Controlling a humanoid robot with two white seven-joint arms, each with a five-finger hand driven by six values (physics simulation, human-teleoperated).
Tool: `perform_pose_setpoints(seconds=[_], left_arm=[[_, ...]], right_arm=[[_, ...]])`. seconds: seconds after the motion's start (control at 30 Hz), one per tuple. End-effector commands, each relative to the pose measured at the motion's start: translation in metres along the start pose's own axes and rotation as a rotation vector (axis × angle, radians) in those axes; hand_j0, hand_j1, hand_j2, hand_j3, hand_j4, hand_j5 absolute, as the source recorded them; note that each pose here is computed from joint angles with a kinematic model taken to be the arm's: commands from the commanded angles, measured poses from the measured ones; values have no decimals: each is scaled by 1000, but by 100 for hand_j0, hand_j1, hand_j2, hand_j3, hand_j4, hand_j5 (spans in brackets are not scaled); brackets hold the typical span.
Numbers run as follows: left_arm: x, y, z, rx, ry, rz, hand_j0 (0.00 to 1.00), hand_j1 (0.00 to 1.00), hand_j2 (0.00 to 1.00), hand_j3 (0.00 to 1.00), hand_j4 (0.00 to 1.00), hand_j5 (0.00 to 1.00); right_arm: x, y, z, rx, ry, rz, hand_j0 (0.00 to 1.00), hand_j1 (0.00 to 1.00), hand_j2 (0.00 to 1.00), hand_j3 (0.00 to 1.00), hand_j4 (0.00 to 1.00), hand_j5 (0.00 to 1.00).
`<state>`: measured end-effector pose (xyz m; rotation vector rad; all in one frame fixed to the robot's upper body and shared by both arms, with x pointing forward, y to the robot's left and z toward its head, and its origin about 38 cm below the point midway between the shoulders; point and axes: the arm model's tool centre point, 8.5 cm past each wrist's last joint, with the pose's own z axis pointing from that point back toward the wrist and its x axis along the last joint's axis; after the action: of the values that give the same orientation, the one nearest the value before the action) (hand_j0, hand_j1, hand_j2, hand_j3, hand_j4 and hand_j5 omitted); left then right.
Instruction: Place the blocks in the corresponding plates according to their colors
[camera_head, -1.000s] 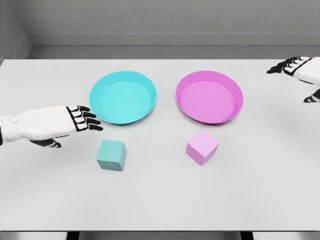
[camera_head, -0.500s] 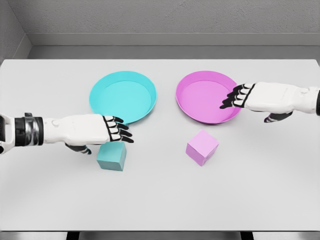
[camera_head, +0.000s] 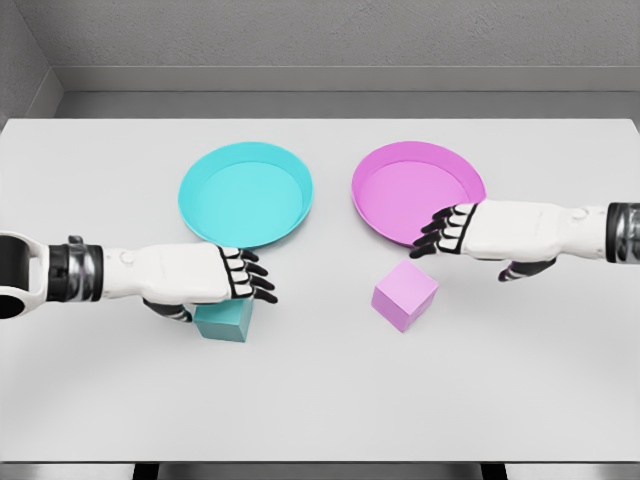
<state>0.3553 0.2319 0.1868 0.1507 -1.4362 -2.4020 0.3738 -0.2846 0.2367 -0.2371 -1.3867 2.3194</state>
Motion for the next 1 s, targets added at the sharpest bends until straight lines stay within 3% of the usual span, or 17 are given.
perform_pose_setpoints(seconds=[0.0, 0.27, 0.4, 0.57, 0.97], left_arm=[[2, -2, -3, -3, -9, 8, 100, 100, 100, 100, 100, 100], [4, -5, -5, -14, -19, 13, 99, 99, 99, 99, 99, 99], [4, -5, -5, -14, -19, 13, 90, 90, 90, 90, 90, 90], [6, -8, -8, -22, -28, 18, 86, 86, 86, 86, 86, 86], [4, -2, -6, -21, -22, 3, 45, 45, 45, 45, 45, 45]], right_arm=[[3, -2, -1, -5, -8, 0, 100, 100, 100, 100, 100, 100], [9, -7, -6, -21, -32, 14, 100, 100, 100, 100, 100, 100], [13, -3, -14, -16, -53, 6, 100, 100, 100, 100, 100, 100], [18, -4, -25, -26, -81, 4, 100, 100, 100, 100, 100, 100], [18, -3, -26, -28, -84, -1, 100, 100, 100, 100, 100, 100]])
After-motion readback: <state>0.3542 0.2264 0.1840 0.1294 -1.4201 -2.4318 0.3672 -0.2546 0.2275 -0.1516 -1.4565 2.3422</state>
